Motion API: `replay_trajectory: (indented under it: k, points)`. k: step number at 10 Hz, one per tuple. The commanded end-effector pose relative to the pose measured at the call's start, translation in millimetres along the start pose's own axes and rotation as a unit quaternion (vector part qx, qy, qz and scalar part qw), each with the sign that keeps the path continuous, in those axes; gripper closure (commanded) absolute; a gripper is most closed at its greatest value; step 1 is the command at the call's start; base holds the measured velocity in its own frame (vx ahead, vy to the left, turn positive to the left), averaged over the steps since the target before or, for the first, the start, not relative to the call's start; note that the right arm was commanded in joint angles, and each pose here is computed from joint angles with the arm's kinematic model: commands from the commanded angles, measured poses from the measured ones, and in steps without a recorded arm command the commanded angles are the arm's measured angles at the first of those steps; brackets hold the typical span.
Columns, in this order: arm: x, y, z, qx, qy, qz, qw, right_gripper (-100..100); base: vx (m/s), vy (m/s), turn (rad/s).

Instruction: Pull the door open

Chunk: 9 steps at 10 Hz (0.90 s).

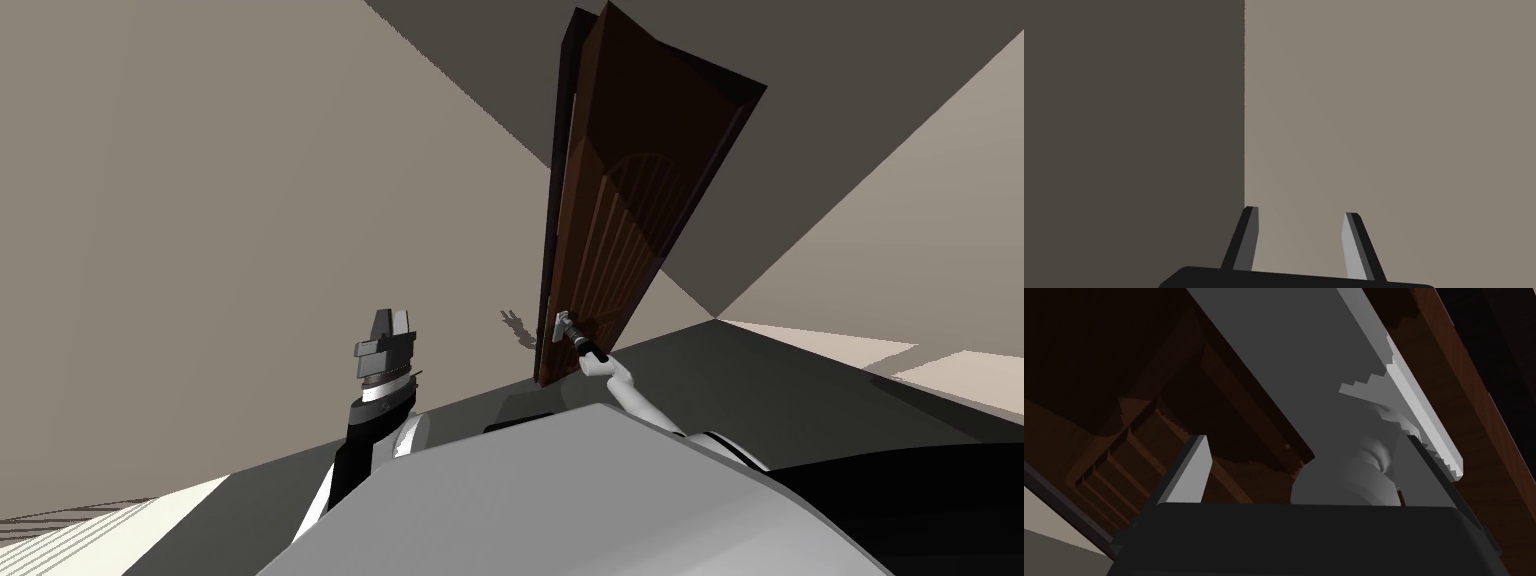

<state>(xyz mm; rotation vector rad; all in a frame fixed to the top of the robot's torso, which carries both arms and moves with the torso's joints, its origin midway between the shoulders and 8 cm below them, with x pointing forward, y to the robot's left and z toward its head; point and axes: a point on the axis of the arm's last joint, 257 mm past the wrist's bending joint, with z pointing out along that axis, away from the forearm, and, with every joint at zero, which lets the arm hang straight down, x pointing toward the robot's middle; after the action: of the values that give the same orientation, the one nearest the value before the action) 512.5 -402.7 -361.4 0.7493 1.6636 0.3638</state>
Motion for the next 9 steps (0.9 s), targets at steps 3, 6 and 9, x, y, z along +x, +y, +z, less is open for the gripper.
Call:
replay_trajectory:
  k: [3,6,9]
  points:
    - [-17.9,-20.4,-2.3,0.018,-0.01,-0.001,0.9998,100,-0.001,0.002,-0.011]
    - [2.3,7.7,0.1,-0.004,0.0,0.042,0.9991,100,-0.058,-0.044,0.1]
    - [4.6,14.1,0.3,-0.011,-0.001,0.082,0.9966,100,-0.076,-0.075,0.066]
